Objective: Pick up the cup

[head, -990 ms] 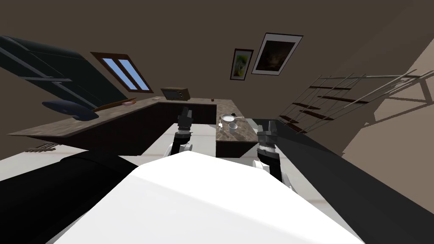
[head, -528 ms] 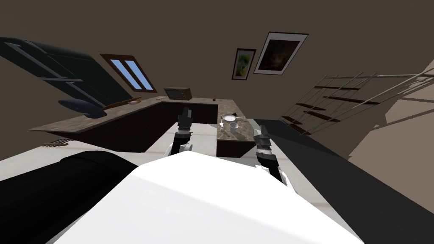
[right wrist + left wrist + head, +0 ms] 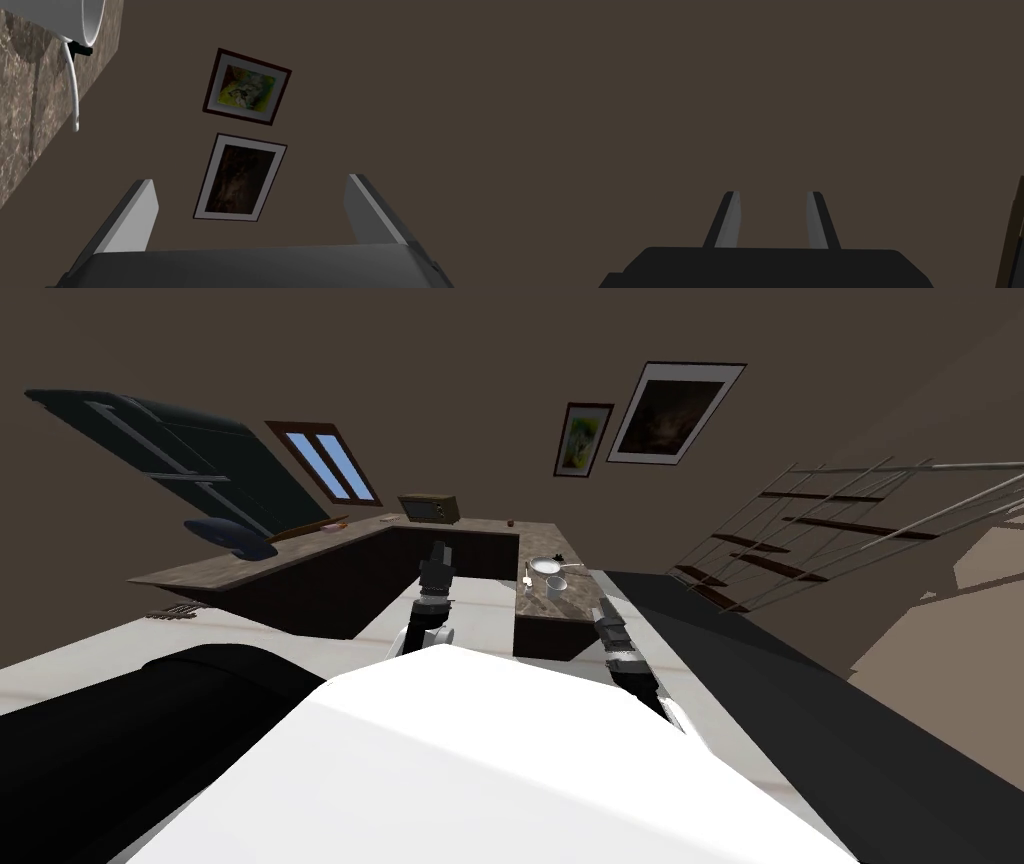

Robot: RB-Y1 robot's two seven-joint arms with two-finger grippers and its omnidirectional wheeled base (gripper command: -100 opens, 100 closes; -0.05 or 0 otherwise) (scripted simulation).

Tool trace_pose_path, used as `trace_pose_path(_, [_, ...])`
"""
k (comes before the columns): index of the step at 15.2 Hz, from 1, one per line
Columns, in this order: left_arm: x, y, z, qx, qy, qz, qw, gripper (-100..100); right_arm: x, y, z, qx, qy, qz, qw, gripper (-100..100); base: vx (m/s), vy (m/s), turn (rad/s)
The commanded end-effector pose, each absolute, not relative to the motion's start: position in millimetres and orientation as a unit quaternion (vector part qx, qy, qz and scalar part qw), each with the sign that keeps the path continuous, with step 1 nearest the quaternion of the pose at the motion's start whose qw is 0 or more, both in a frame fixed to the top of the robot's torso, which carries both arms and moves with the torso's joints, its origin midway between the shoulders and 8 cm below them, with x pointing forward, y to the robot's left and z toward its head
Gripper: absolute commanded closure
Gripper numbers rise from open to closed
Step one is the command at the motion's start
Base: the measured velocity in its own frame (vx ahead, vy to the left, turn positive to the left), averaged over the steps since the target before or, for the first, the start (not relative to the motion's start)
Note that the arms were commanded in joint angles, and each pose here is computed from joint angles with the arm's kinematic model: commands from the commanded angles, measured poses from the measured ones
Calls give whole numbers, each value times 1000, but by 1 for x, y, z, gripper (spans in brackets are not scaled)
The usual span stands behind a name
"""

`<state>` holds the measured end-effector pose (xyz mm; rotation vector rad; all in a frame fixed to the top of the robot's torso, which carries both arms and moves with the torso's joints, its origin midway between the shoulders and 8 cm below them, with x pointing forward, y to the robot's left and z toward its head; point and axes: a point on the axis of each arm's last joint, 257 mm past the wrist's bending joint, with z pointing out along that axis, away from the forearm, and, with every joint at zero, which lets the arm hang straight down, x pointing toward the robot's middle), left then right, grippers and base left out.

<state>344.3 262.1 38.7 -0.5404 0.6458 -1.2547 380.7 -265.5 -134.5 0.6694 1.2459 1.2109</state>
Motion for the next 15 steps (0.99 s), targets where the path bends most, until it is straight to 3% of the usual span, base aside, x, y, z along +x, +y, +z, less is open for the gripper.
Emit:
trace_pose_path(1, [344,262,39,-245,293,-569,728,0,379,-267,-151,282,564,509,586,-100,-44,21,98])
trace_pose_path(15, [344,262,39,-245,293,-569,728,0,339,-316,-272,256,720,404,502,-100,-30,32,101])
